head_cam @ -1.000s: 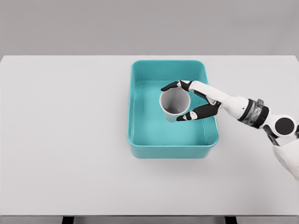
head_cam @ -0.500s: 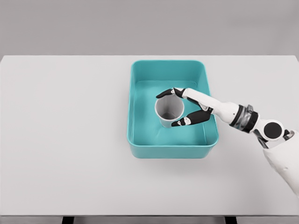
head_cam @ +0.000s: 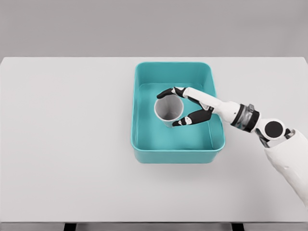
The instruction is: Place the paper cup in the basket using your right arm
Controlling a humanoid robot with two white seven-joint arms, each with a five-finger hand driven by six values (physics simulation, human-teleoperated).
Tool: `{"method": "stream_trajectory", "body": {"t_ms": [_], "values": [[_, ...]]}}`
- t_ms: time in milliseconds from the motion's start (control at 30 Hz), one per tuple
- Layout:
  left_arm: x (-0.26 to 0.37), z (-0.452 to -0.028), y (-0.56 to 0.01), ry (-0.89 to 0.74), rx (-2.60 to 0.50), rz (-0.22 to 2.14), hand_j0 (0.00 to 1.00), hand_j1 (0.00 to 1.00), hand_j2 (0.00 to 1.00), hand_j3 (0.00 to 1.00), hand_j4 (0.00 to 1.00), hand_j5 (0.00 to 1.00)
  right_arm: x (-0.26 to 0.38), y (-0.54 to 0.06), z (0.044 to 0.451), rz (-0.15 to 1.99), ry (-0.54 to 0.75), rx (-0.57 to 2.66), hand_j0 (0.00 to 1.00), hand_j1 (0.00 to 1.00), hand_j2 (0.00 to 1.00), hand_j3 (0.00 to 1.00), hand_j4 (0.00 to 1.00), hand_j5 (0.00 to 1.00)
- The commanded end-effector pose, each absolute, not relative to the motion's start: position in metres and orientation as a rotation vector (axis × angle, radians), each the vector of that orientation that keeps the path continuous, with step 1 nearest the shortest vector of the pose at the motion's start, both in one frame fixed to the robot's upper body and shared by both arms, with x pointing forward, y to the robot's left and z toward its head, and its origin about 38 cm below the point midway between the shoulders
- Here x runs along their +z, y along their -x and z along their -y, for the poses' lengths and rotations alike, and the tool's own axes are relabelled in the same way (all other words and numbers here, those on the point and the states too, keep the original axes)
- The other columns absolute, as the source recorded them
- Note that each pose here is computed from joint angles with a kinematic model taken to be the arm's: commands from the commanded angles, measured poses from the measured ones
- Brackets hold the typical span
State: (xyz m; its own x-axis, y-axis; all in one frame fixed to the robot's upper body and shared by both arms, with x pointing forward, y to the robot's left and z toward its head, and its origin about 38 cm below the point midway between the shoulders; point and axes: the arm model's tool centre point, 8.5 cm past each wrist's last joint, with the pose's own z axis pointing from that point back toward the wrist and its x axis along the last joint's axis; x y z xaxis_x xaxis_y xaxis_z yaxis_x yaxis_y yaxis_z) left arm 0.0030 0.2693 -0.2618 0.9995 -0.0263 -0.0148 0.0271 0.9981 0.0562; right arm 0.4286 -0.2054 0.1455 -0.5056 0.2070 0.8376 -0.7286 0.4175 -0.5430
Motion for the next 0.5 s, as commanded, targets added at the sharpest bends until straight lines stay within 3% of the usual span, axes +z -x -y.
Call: {"method": "stream_trajectory", "body": {"t_ms": [0,467], "values": [[-0.2618,-0.2693,-0.0030,-0.056,-0.027,-0.014,1.00,1.00,1.00,1.00,1.00,1.00,0.1402,-0.4295,0.2023,1.722,-0.461,1.238,0.78,0.78,0.78,0.78,0.78,0.78],[-0.2618,-0.2693,-0.0030,-0.056,-0.027,-0.014,1.00,1.00,1.00,1.00,1.00,1.00,0.1382,-0.4296,0.2017,1.725,-0.464,1.236,0.78,0.78,0.78,0.78,0.78,0.78]]}}
